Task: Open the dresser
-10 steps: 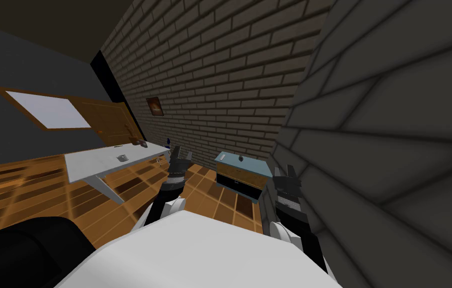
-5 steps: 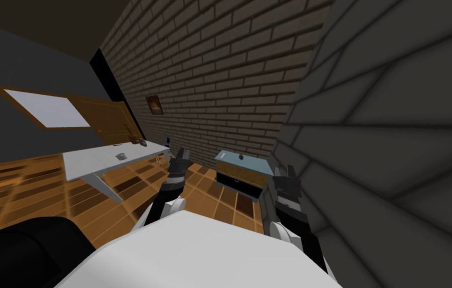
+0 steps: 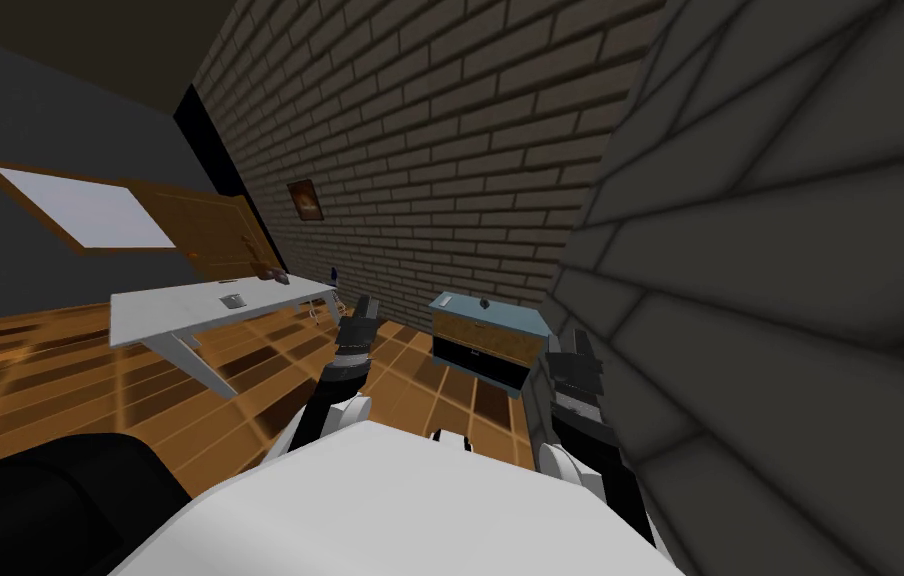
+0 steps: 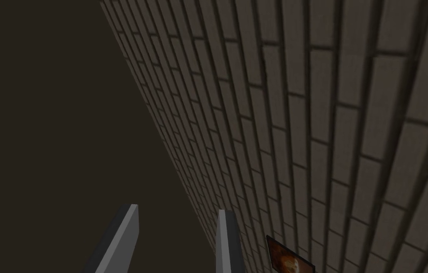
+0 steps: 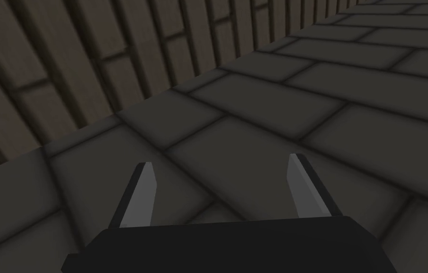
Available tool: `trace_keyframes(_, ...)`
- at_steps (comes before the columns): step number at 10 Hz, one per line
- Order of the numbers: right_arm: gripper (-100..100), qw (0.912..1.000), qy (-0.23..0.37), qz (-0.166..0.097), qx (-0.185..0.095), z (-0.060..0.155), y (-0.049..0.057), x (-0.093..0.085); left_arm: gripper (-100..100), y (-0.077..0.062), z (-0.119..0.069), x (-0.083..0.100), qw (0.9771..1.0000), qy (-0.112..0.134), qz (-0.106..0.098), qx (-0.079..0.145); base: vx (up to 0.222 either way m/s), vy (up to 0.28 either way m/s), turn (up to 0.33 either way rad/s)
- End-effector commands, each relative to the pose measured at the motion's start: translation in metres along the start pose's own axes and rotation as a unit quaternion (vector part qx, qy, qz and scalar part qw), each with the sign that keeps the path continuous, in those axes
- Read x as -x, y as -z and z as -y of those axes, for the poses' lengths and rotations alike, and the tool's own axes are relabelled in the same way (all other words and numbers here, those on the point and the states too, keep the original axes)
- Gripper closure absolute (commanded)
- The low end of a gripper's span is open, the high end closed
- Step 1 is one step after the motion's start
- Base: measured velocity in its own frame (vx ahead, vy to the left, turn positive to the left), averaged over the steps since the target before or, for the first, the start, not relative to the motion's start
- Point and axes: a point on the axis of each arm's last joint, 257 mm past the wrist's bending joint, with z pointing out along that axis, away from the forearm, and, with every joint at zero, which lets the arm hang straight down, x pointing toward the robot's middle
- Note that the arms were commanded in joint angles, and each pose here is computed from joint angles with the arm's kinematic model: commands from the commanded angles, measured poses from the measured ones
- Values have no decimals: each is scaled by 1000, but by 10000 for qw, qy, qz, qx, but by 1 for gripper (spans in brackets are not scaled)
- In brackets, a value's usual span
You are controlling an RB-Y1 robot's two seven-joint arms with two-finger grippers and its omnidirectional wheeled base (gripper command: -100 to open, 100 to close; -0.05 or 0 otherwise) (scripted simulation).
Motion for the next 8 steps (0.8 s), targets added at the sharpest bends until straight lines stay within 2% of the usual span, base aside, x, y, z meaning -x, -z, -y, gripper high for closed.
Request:
trace_keyframes(1, -100, 9982, 292, -380, -373, 24, 6, -10, 0, 0, 0, 0, 10000, 0, 0, 3, 28, 18, 103)
trace_keyframes(4, -100, 9851, 856, -937, -1161, 79, 27, -23, 0, 0, 0, 0, 10000, 0, 0, 4, 65, 33, 147)
trace_keyframes(5, -100, 9844, 871, -940, -1207, 81, 27, -23, 0, 0, 0, 0, 10000, 0, 0, 4, 70, 15, 51)
trace_keyframes(6, -100, 9757, 1106, -1134, -1514, 104, 39, -26, 0, 0, 0, 0, 10000, 0, 0, 4, 62, 18, 94)
trace_keyframes(7, -100, 9750, 1111, -1130, -1558, 106, 39, -25, 0, 0, 0, 0, 10000, 0, 0, 4, 44, 15, 70)
trace_keyframes(8, -100, 9641, 1363, -1329, -1853, 128, 53, -27, 0, 0, 0, 0, 10000, 0, 0, 4, 55, 31, 149)
